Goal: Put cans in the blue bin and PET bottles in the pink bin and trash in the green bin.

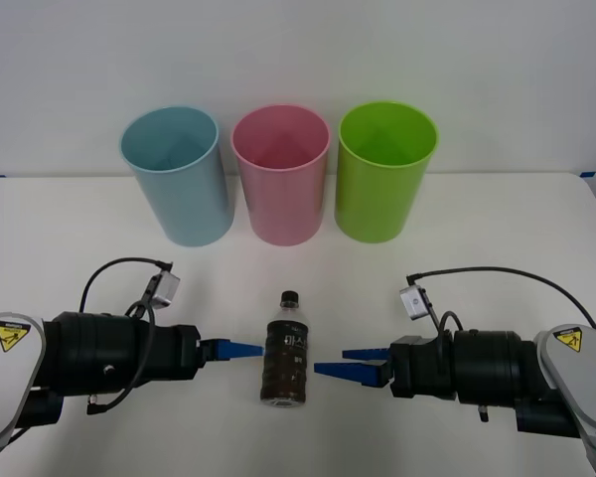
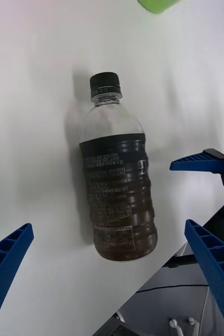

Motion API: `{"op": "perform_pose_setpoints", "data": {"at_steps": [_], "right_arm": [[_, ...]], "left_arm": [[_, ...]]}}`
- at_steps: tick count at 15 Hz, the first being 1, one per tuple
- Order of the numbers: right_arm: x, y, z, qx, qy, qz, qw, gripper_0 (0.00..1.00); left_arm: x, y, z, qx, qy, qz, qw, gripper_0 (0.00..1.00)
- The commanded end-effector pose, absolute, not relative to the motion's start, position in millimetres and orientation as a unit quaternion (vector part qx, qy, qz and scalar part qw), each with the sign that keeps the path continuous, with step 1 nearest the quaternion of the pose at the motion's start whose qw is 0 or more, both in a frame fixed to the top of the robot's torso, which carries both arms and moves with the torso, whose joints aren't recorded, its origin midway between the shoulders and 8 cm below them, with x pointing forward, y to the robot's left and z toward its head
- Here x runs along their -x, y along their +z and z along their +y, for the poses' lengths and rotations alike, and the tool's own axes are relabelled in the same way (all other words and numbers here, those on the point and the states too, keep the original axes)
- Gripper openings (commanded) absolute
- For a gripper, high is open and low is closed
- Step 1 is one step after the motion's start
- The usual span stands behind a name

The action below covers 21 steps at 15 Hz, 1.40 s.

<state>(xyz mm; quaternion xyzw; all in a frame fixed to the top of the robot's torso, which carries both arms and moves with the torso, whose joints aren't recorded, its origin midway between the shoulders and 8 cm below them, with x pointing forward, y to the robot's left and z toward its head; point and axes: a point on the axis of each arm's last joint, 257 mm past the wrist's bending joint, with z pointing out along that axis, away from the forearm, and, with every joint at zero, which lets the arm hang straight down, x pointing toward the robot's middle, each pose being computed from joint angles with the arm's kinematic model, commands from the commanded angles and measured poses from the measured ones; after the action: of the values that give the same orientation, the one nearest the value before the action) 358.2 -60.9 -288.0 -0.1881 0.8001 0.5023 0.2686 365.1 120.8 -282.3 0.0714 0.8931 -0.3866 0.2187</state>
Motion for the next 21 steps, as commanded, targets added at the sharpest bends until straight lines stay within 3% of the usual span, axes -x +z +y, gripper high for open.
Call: {"op": "perform_pose_setpoints", "data": {"at_steps": [1,7,15,21], "right_arm": [[-358.2,-288.0,-60.9,0.188,0.502,0.800,0.269,1.00],[-358.2,-288.0,-60.9,0.188,0.502,0.800,0.269,1.00],[-358.2,-288.0,-60.9,0.188,0.502,0.800,0.269,1.00],[-358.2,-288.0,-60.9,0.188,0.502,0.800,0.269,1.00]], "left_arm": [[-366.7,-277.9,128.7,-0.068,-0.387,0.892,0.222,1.00],[-361.9,-264.9,159.0,-0.070,-0.389,0.892,0.220,1.00],[-359.8,-234.8,209.8,-0.090,-0.392,0.863,0.305,1.00],[-325.3,-199.5,209.3,-0.126,-0.383,0.845,0.350,1.00]]}}
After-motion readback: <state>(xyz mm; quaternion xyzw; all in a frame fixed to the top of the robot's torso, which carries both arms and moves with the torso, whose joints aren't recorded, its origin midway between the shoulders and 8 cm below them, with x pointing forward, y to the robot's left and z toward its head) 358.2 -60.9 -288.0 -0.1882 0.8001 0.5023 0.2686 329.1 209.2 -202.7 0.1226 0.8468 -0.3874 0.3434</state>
